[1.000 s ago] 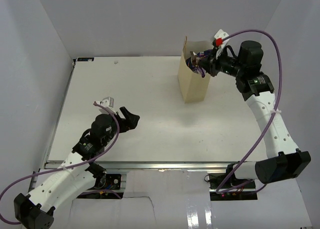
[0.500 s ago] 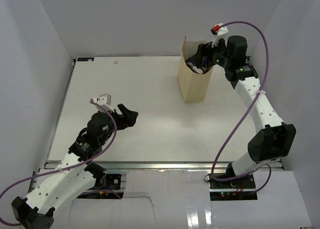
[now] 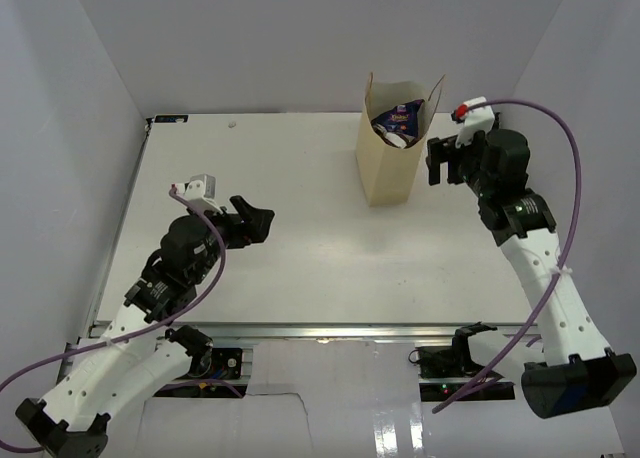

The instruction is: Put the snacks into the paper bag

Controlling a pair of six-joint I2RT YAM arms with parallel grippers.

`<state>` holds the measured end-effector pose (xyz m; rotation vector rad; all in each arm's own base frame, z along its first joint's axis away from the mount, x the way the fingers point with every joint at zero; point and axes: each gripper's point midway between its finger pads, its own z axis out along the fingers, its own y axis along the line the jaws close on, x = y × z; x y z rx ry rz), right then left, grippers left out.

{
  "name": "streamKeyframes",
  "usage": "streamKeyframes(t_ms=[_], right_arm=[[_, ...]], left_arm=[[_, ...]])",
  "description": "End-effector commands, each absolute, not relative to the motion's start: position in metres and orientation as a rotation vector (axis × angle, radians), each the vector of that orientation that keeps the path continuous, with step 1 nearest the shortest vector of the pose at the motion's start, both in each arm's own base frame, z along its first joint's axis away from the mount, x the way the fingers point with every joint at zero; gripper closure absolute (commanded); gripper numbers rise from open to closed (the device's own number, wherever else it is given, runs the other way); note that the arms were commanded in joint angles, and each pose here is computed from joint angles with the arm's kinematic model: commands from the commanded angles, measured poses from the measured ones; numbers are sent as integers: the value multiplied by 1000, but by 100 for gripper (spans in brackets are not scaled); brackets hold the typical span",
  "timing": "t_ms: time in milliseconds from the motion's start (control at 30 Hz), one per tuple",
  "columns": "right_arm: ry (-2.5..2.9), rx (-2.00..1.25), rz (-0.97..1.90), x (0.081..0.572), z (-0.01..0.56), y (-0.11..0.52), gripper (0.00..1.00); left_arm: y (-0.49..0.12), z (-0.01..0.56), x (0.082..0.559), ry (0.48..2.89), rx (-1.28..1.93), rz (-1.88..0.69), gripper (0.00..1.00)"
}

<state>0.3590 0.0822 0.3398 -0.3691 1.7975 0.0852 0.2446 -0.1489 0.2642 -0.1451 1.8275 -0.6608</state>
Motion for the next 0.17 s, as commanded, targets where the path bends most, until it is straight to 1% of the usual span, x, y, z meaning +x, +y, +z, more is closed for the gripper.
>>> streamKeyframes(t_ms=[0,33,133], right_arm=[[1845,-287,-101,335,318,41,10],[1868,-280,-128,330,305,34,10],[1862,-238,-187,318,298,19,10]], left_arm=[[-147,284,251,1802,-109,-619,2],[-148,286,252,1801,-104,-620,2],[-153,284,255,1820,-91,-621,2]])
